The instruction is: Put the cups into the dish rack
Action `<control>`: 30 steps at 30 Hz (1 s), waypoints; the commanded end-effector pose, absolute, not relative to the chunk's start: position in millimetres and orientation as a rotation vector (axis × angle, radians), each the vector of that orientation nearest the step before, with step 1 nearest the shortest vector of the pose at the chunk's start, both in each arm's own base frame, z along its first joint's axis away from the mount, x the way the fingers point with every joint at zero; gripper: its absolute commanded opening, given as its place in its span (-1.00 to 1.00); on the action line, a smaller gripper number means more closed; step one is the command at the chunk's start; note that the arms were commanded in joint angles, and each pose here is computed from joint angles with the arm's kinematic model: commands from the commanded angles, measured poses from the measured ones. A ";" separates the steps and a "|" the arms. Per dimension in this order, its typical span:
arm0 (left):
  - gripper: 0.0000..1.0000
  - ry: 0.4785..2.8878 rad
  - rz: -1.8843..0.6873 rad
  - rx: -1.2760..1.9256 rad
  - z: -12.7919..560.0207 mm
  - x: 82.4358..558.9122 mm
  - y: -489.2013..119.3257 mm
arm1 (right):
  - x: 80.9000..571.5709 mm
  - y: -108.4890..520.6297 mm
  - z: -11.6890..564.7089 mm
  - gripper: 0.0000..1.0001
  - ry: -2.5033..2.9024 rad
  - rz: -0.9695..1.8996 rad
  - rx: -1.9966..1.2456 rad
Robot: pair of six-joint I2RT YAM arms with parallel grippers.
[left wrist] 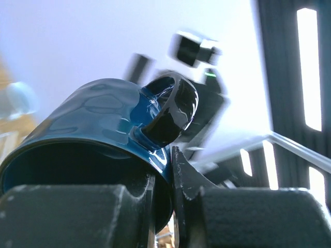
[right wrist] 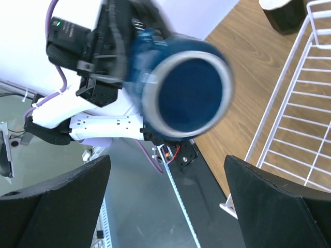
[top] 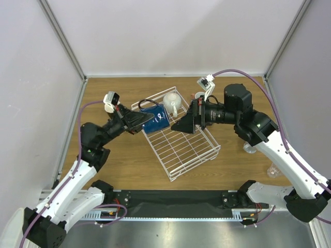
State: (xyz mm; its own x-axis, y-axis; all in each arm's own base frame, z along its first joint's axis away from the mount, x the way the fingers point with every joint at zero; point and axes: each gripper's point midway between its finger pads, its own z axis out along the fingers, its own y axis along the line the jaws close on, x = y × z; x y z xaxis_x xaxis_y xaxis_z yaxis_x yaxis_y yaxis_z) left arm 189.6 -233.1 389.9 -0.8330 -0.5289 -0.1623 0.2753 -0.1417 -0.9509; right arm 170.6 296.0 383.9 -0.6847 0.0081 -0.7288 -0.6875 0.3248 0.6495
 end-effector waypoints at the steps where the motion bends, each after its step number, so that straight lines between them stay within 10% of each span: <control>1: -0.99 1.280 -2.227 -0.055 470.0 142.7 -214.8 | 173.6 303.8 409.7 0.99 1.822 1.424 -0.655; 30: -0.99 1.264 -2.299 -0.095 470.6 134.0 -224.6 | 171.8 348.7 441.2 0.85 1.696 1.702 -0.687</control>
State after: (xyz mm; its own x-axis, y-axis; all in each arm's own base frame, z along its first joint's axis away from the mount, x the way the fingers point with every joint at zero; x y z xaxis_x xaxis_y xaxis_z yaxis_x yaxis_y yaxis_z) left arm 155.5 -231.9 444.6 -0.8703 -0.4756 -0.1281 0.3263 -0.3618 -0.8733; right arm 172.4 342.7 420.4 -0.6952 0.0471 -0.7173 -0.7127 0.0843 0.6963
